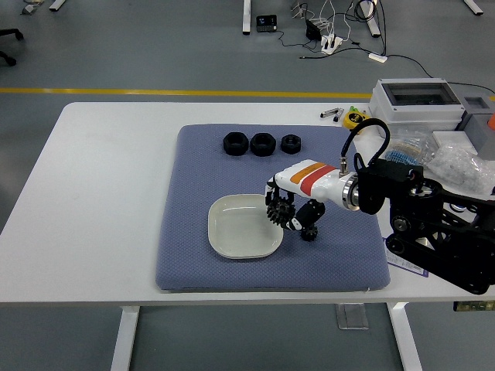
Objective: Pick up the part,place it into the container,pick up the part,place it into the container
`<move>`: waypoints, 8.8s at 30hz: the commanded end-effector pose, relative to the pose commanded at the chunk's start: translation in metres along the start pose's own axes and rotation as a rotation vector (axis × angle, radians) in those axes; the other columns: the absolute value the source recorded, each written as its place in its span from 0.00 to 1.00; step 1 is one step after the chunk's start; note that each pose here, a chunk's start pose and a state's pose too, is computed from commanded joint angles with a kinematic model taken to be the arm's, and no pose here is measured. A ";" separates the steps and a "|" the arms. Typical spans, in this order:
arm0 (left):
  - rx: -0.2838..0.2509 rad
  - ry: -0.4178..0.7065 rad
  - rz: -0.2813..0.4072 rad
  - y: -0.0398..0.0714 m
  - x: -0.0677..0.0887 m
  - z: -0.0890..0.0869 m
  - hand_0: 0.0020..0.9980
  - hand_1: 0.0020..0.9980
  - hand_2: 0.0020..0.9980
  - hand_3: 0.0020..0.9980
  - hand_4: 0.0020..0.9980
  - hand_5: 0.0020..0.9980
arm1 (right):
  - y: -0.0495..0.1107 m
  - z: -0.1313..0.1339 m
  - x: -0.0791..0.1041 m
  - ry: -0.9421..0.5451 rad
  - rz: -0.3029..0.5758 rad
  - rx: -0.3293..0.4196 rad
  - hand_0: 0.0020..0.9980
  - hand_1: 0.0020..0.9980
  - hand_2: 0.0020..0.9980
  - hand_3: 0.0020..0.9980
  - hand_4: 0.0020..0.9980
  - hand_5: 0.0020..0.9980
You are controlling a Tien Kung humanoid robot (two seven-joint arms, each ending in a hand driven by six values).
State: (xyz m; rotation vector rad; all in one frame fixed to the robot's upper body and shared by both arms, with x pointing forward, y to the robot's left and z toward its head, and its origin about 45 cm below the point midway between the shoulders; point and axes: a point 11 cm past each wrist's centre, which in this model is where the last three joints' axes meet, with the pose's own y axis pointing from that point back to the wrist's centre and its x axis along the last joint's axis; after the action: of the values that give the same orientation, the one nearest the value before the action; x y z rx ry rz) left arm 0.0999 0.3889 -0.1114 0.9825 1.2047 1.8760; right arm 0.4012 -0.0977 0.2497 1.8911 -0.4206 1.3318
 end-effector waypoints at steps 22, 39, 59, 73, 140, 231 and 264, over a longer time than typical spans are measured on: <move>0.001 -0.006 0.010 0.000 0.004 0.001 0.71 0.61 0.64 0.57 0.62 0.70 | -0.033 -0.030 -0.001 -0.006 -0.089 0.053 0.69 0.72 0.84 0.92 1.00 0.31; 0.008 -0.012 0.016 -0.001 0.006 -0.003 0.71 0.61 0.64 0.57 0.62 0.70 | 0.000 0.039 0.002 -0.119 -0.081 -0.109 0.49 0.60 0.66 0.58 0.98 0.28; 0.007 -0.009 0.010 0.000 0.003 -0.003 0.71 0.61 0.64 0.57 0.62 0.70 | 0.002 0.068 -0.042 -0.154 -0.105 -0.182 0.45 0.55 0.58 0.53 0.88 0.22; 0.004 -0.007 0.008 0.000 0.002 -0.001 0.71 0.61 0.64 0.57 0.62 0.70 | 0.004 0.077 -0.053 -0.145 -0.138 -0.213 0.44 0.54 0.56 0.52 0.83 0.19; 0.012 -0.016 0.012 0.000 0.005 -0.005 0.71 0.61 0.64 0.57 0.62 0.70 | -0.041 -0.004 -0.019 -0.188 0.142 -0.093 0.36 0.43 0.49 0.50 0.65 0.19; 0.039 -0.036 0.019 -0.001 0.009 -0.024 0.71 0.63 0.64 0.57 0.62 0.70 | 0.112 0.112 -0.059 -1.472 0.715 -0.028 0.98 0.88 0.89 0.90 1.00 1.00; 0.035 -0.016 0.021 0.000 0.006 -0.022 0.71 0.62 0.64 0.57 0.62 0.70 | 0.099 0.095 -0.066 -1.497 0.737 -0.022 1.00 0.88 0.90 0.90 1.00 1.00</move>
State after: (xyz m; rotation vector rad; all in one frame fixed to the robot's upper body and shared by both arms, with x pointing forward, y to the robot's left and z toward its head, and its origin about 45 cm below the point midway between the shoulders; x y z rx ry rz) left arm 0.0778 0.3855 -0.1166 1.0304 1.2259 1.8654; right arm 0.3722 -0.2431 0.2153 2.5000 -1.9495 -0.0561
